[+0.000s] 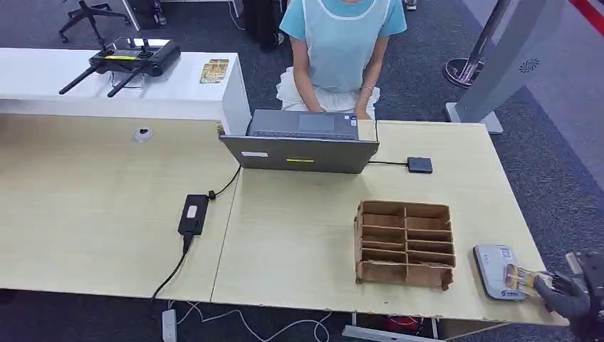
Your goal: Pass the card to the sensor for recognition and then transmit it.
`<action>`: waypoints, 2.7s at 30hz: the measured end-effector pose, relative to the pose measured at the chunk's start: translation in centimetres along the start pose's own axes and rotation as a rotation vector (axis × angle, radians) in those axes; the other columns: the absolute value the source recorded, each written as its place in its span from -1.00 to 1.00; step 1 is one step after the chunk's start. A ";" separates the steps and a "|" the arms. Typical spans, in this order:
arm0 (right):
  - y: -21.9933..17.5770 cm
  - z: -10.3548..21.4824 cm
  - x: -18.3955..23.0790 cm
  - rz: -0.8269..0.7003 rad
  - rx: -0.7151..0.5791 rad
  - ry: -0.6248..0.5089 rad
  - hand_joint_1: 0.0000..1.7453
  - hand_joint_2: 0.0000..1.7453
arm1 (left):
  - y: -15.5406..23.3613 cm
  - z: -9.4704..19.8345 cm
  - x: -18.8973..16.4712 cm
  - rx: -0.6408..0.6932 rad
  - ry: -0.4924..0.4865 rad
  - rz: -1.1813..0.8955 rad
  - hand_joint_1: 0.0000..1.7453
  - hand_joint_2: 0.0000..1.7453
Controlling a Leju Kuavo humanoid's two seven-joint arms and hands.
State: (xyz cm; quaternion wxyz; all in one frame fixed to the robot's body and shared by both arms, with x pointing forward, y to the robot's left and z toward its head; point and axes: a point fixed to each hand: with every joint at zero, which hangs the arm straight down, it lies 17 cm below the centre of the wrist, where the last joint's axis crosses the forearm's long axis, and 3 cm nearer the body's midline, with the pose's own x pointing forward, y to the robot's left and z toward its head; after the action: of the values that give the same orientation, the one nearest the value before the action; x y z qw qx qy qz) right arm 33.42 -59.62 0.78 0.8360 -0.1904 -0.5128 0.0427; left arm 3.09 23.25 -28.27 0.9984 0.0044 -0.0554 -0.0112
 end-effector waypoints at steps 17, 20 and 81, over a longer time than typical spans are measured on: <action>-0.1 -0.2 1.3 0.011 -0.012 -0.029 1.00 1.00 | 0.0 0.0 0.0 0.000 0.001 0.009 -1.00 -1.00; -0.3 -0.3 3.0 0.008 -0.014 -0.071 1.00 1.00 | 0.0 0.0 0.1 0.000 0.001 0.015 -1.00 -1.00; 18.4 -3.9 56.1 1.304 -0.402 -0.848 1.00 1.00 | -3.0 0.3 2.9 -0.071 -0.002 -0.161 -1.00 -1.00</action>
State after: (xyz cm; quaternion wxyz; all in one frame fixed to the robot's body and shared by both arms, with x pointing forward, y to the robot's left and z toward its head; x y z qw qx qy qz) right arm 65.49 -28.71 39.78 0.3266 -0.5662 -0.5699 0.4980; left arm 5.83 20.18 -27.65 0.9938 -0.0266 -0.0553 -0.0932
